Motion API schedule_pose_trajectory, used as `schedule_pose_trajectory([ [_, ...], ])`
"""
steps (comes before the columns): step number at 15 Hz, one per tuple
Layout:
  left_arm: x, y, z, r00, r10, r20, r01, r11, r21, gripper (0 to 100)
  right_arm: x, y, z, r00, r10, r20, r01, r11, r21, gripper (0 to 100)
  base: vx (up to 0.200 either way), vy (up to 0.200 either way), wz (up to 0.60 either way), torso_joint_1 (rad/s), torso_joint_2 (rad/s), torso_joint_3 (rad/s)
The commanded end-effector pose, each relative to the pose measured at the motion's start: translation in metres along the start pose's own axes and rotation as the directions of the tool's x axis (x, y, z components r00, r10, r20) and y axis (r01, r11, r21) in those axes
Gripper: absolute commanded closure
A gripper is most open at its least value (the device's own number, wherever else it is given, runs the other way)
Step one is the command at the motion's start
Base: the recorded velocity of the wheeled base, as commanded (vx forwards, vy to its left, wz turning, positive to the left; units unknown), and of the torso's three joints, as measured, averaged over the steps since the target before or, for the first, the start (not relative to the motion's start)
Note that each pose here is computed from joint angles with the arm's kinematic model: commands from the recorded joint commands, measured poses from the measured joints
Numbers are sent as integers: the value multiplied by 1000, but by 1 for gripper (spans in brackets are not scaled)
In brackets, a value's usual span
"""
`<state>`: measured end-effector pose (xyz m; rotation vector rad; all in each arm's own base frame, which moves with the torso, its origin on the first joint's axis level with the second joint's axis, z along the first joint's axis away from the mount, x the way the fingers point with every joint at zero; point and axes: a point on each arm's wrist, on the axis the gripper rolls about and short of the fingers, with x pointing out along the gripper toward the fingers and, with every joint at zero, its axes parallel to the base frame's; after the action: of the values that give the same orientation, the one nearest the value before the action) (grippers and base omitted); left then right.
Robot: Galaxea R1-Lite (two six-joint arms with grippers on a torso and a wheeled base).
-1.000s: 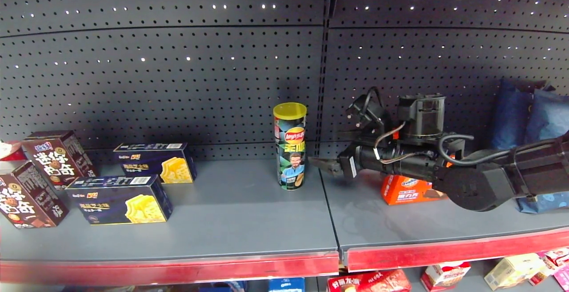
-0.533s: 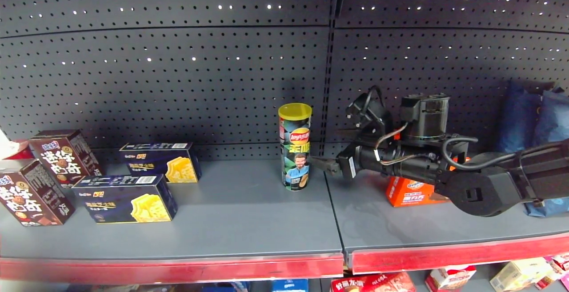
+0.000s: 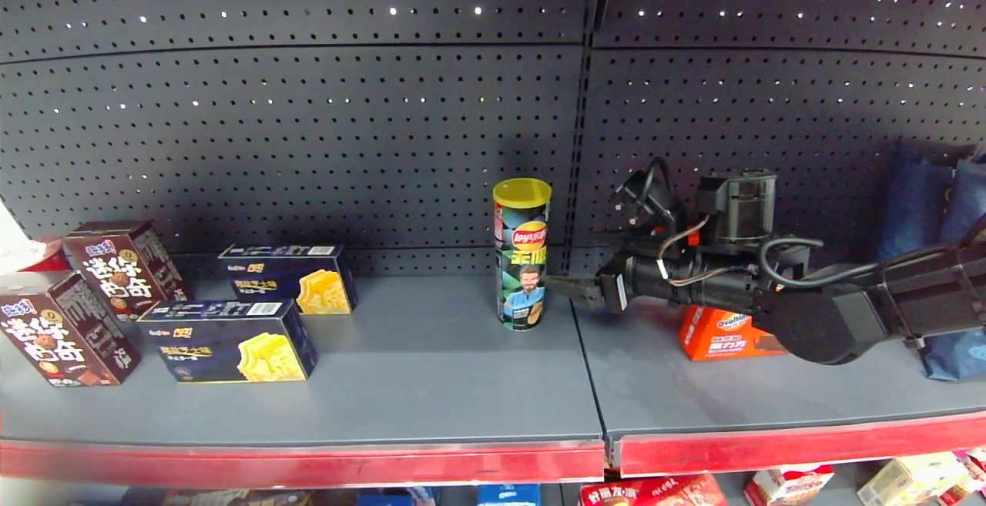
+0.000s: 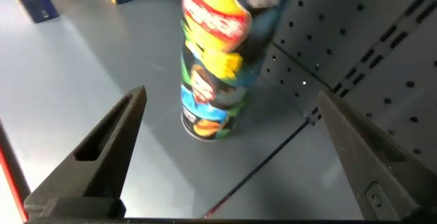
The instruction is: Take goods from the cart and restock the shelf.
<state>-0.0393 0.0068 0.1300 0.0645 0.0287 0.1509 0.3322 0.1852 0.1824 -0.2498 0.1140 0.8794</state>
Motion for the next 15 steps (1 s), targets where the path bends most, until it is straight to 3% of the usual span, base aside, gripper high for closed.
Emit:
schedule_pose_trajectory([
  [1,0,0,0,1000,0,-3,0,1000,1,100,5,-7,-8,1000,3,-14,-3,1000,14,0,0,0,0,0,0,0],
  [4,1,0,-2,1000,1,-9,-1,1000,2,100,15,-10,-22,999,16,-40,-15,1000,25,0,0,0,0,0,0,0],
  [10,2,-1,-5,1000,4,-19,-4,1000,4,100,42,-12,-28,998,65,-11,-65,998,26,0,0,0,0,0,0,0],
  [15,3,-1,-7,1000,3,-28,-3,1000,6,100,66,0,-34,993,117,14,-118,991,62,0,0,0,0,0,0,0],
])
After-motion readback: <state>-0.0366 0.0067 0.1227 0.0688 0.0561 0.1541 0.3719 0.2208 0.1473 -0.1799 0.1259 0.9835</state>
